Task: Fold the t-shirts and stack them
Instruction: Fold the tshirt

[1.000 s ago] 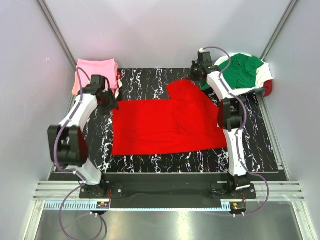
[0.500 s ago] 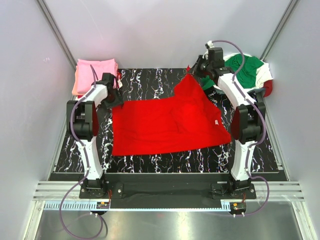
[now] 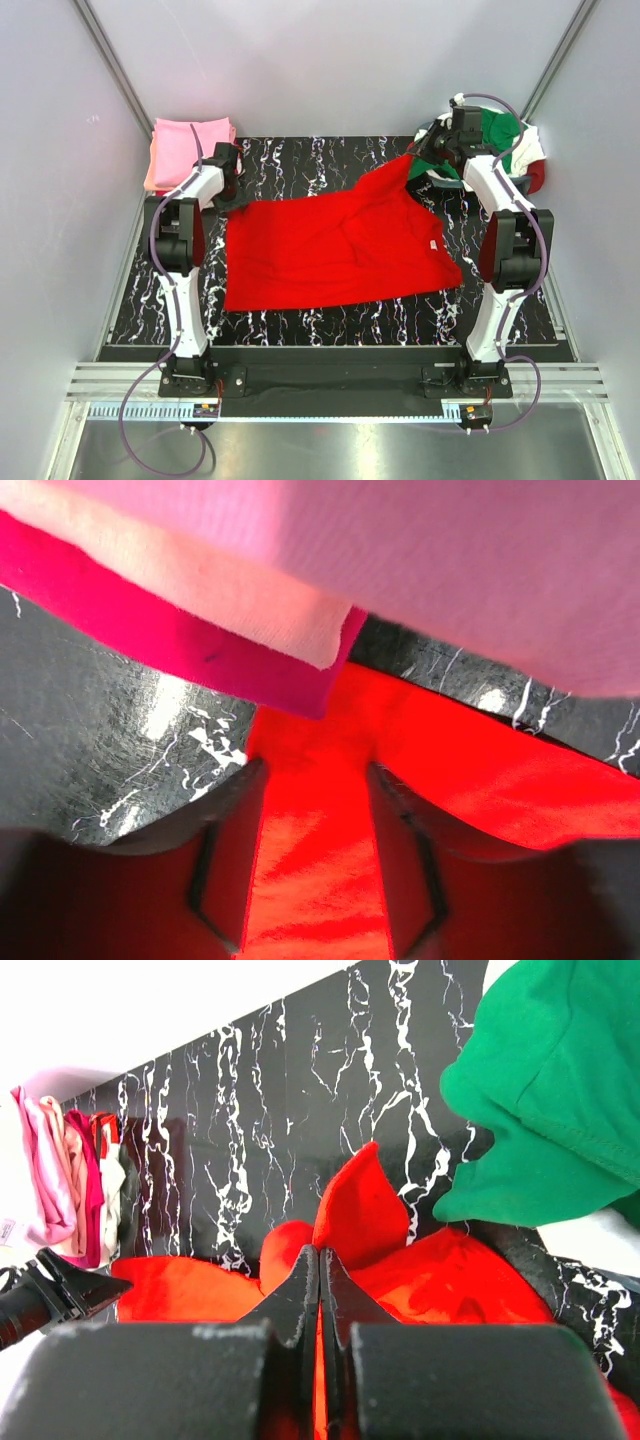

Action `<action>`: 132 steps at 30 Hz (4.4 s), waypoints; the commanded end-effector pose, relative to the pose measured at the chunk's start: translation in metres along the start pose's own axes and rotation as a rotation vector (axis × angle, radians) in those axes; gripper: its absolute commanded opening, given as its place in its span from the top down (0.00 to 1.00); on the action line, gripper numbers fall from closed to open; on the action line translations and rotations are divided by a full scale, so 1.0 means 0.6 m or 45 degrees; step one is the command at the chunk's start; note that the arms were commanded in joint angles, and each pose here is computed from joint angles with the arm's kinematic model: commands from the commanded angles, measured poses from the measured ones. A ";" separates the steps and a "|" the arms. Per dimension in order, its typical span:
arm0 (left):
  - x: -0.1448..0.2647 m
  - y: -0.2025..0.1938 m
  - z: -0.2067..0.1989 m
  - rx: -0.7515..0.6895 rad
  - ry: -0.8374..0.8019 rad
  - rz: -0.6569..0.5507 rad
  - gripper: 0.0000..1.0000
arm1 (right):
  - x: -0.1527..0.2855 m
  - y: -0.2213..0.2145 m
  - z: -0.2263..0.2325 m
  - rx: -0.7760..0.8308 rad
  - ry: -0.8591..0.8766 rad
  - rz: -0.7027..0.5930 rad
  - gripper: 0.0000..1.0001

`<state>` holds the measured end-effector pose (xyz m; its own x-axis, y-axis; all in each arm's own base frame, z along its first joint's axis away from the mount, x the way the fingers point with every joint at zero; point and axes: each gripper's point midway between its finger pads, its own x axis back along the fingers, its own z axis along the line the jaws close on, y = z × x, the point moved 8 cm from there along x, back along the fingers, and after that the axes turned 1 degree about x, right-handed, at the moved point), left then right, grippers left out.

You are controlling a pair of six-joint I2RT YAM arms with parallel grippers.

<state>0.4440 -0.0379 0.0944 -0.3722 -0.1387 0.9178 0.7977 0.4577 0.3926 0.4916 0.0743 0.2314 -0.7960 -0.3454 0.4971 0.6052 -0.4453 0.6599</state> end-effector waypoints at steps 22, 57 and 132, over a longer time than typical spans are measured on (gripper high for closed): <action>0.082 0.005 -0.025 -0.133 -0.074 -0.150 1.00 | 0.085 0.032 0.062 0.137 0.273 -0.073 1.00; 0.159 -0.157 0.108 -0.080 0.087 -0.158 0.59 | 0.362 -0.296 -0.098 -0.266 -0.483 -0.160 0.81; 0.144 -0.299 -0.147 -0.495 -0.292 0.095 0.41 | -0.116 -0.437 0.183 -0.191 0.372 1.028 0.77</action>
<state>0.3145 -0.2088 0.0956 -0.3417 0.0726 0.9370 0.9385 0.0793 0.3361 0.3799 0.3038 0.0943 -0.1004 -0.8056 0.5839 0.9937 -0.0513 0.1001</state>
